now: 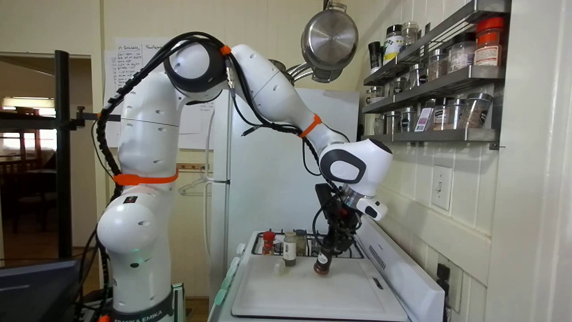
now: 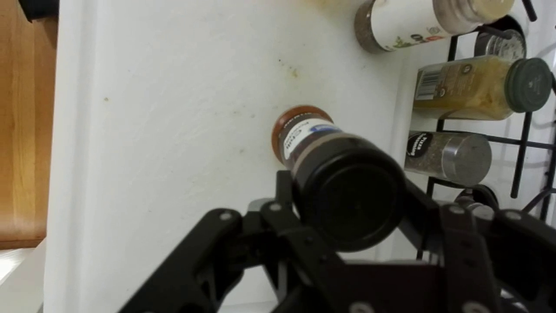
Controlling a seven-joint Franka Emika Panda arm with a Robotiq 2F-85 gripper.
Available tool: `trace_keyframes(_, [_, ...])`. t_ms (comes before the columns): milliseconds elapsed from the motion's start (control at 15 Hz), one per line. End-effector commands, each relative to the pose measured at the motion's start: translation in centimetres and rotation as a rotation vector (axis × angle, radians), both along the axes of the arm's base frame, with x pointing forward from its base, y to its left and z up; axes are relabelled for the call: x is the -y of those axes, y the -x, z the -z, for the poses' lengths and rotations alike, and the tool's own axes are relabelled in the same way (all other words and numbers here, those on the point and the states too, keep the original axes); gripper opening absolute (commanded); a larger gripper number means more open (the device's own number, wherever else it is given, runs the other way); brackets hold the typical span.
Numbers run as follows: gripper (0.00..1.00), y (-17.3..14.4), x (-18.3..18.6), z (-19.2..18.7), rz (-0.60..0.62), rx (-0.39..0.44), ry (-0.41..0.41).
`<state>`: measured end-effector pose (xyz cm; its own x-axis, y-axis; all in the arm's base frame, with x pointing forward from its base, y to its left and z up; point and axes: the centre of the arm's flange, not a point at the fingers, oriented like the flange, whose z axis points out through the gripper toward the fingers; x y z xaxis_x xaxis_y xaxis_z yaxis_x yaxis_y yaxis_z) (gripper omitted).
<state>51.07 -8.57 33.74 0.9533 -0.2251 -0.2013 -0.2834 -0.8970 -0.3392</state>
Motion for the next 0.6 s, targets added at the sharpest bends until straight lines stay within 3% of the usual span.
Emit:
trace_keyframes(0, [0.31, -0.46, -0.08, -0.36, 0.008, -0.031, 0.027])
trace_keyframes(533, [0.31, -1.15, -0.55, -0.7, 0.035, -0.046, 0.176])
